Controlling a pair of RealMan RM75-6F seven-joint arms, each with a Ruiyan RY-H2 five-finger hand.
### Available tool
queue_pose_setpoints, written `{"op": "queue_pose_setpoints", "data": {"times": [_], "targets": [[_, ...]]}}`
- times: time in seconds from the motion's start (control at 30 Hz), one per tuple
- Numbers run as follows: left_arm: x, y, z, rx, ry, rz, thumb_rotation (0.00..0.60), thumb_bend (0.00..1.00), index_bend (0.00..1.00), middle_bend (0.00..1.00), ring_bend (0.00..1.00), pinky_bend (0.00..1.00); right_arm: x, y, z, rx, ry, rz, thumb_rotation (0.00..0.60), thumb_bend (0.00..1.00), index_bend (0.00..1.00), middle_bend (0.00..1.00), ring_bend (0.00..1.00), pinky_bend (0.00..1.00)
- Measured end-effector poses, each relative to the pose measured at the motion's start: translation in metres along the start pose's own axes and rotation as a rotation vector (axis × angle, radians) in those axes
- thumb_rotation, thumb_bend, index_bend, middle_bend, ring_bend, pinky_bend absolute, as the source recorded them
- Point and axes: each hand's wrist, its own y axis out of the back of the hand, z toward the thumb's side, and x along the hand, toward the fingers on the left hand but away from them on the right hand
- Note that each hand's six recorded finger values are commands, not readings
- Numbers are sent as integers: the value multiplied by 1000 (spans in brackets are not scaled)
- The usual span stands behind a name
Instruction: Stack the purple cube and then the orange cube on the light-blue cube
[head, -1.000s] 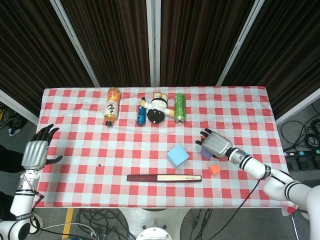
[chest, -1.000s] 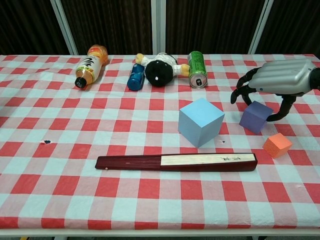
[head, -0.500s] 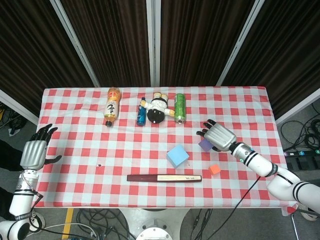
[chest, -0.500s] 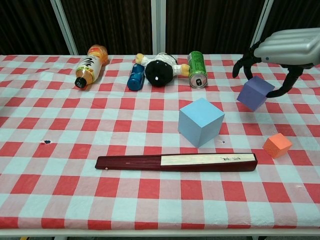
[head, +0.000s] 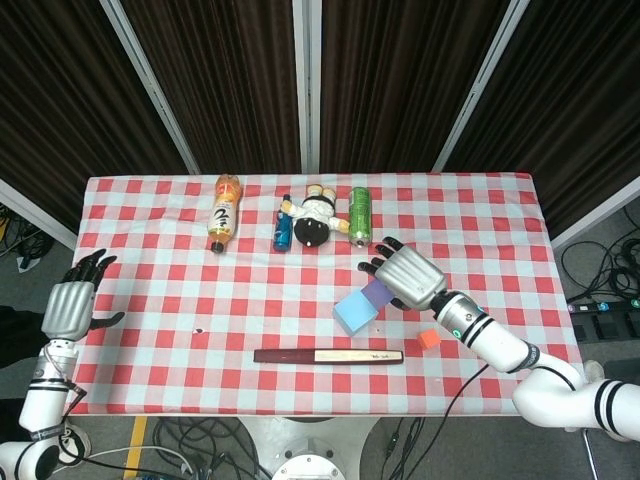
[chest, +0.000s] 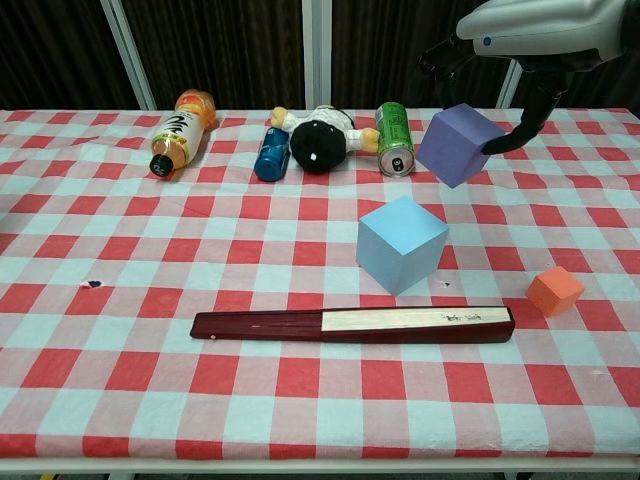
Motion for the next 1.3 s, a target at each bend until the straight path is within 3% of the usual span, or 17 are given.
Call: {"op": "queue_pose_setpoints", "data": {"times": [0.73, 1.3], "targets": [[1, -2, -7, -34, 14, -6, 600, 88, 208, 180, 127, 237, -29, -8, 47, 54, -11, 195, 600, 175, 240, 499, 192, 123], [1, 0, -9, -46, 19, -4, 600, 88, 207, 180, 127, 237, -47, -16, 52, 61, -44, 213, 600, 175, 240, 505, 192, 114]]}}
